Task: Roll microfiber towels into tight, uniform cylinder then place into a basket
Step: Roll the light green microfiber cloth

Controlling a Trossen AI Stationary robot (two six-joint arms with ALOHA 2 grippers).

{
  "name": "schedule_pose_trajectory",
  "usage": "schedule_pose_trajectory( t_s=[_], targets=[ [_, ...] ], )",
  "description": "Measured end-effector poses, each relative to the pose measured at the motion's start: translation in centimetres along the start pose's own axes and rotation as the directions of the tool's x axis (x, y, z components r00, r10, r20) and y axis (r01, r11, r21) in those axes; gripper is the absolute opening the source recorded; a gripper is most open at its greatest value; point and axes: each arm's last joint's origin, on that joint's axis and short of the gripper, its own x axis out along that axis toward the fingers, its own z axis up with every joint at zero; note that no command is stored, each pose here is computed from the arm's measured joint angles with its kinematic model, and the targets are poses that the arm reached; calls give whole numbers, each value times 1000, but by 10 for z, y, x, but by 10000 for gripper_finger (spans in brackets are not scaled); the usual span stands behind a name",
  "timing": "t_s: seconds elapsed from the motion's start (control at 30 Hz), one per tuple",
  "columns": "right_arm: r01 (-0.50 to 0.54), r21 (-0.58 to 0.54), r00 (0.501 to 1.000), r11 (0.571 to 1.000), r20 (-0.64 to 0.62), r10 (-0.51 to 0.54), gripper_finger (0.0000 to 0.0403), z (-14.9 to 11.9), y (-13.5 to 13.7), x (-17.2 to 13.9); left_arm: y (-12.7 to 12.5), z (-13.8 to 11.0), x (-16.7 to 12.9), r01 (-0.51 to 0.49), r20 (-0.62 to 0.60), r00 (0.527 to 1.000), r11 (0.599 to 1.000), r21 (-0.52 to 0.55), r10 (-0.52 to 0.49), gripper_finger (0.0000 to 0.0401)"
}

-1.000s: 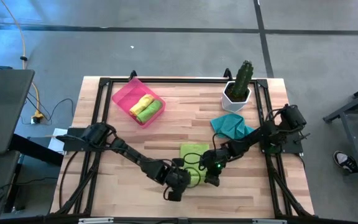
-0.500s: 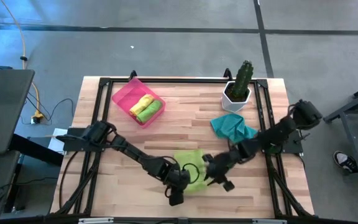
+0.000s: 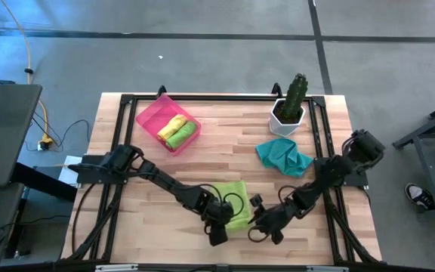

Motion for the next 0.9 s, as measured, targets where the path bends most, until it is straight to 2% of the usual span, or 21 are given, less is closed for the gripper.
schedule_pose_trajectory(
  t_s=[0.17,0.33,0.47,0.67,0.8,0.9],
  targets=[
    [-10,-15,999,1000,-31,9,87,-8,3,10,3,3,-1,-8,11,1000,1000,-9,8,117],
    [66,-17,996,998,-64,-67,87,-14,1,16,3,3,-1,3,8,1000,1000,-9,-3,117],
    [73,-12,996,997,-57,-74,93,-13,0,16,2,4,-1,11,9,1000,1000,-8,-11,117],
    [83,47,996,995,-49,-80,153,-12,-3,17,5,6,-1,27,-1,1000,1000,-15,-27,117],
    [81,-6,995,997,-49,-81,197,-12,-3,17,5,7,-1,30,0,1000,999,-16,-30,117],
    [103,-46,993,994,-56,-105,211,-13,-3,16,5,7,-2,31,1,1000,999,-17,-31,117]
  ],
)
